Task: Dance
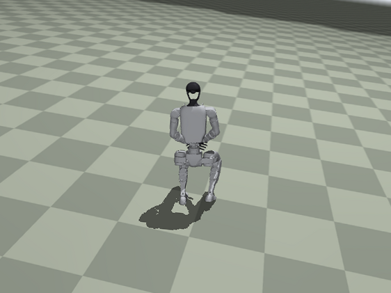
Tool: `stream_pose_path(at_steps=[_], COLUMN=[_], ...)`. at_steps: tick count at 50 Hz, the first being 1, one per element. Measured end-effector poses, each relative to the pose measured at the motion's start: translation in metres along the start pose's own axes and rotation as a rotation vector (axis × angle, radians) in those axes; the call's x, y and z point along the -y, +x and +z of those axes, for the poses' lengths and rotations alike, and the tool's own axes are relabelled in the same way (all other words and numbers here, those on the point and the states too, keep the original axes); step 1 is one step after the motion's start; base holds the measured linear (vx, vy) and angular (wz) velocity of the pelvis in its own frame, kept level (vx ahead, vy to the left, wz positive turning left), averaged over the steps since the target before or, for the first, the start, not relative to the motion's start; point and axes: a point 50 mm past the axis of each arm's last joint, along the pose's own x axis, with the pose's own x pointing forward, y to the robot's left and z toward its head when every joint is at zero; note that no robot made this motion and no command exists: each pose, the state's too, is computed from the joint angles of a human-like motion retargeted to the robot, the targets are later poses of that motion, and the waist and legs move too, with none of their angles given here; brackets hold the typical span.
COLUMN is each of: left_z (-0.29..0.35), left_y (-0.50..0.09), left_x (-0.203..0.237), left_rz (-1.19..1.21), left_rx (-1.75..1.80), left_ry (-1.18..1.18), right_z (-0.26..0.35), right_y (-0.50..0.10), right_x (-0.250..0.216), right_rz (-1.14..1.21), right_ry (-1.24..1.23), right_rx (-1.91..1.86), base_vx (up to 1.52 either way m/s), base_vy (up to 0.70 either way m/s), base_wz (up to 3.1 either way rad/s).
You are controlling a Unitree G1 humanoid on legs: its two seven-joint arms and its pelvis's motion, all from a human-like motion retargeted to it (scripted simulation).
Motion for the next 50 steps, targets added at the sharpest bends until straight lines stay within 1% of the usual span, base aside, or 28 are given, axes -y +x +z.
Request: stream_pose_path(at_steps=[3,8,12,15,19,25,28,32,36,42,50], left_z=[0.006,0.017,0.020,0.014,-0.005,-0.053,-0.070,-0.073,-0.061,-0.035,0.005], left_y=[-0.015,-0.056,-0.085,-0.089,-0.070,-0.042,-0.036,-0.031,-0.027,-0.029,-0.052], left_x=[-0.024,-0.073,-0.101,-0.111,-0.106,-0.073,-0.053,-0.034,-0.029,-0.040,-0.073], left_rz=[0.131,0.454,0.678,0.741,0.649,0.403,0.290,0.179,0.126,0.132,0.248], left_rx=[0.055,0.139,0.152,0.105,-0.032,-0.310,-0.396,-0.398,-0.326,-0.204,-0.038], left_ry=[0.045,0.148,0.242,0.311,0.403,0.479,0.465,0.439,0.446,0.481,0.498], right_z=[0.015,0.035,0.030,0.012,-0.021,-0.062,-0.073,-0.081,-0.083,-0.077,-0.032], right_y=[-0.020,-0.074,-0.105,-0.105,-0.080,-0.047,-0.042,-0.049,-0.061,-0.082,-0.106], right_x=[0.032,0.087,0.106,0.107,0.092,0.050,0.032,0.021,0.021,0.038,0.076], right_rz=[-0.216,-0.676,-0.957,-1.047,-1.002,-0.799,-0.726,-0.695,-0.712,-0.777,-0.916], right_ry=[0.045,0.055,0.077,0.128,0.217,0.333,0.396,0.446,0.427,0.315,0.094], right_rx=[0.134,0.332,0.370,0.306,0.132,-0.123,-0.173,-0.180,-0.159,-0.112,0.088], base_vx=[0.25,0.24,0.24,0.23,0.21,0.13,0.03,-0.01,-0.05,-0.09,-0.10], base_vy=[-0.13,-0.21,-0.30,-0.36,-0.40,-0.34,-0.22,-0.14,-0.06,0.00,0.04], base_wz=[-0.02,0.16,0.58,0.95,1.29,1.25,1.27,1.19,1.19,1.00,0.58])
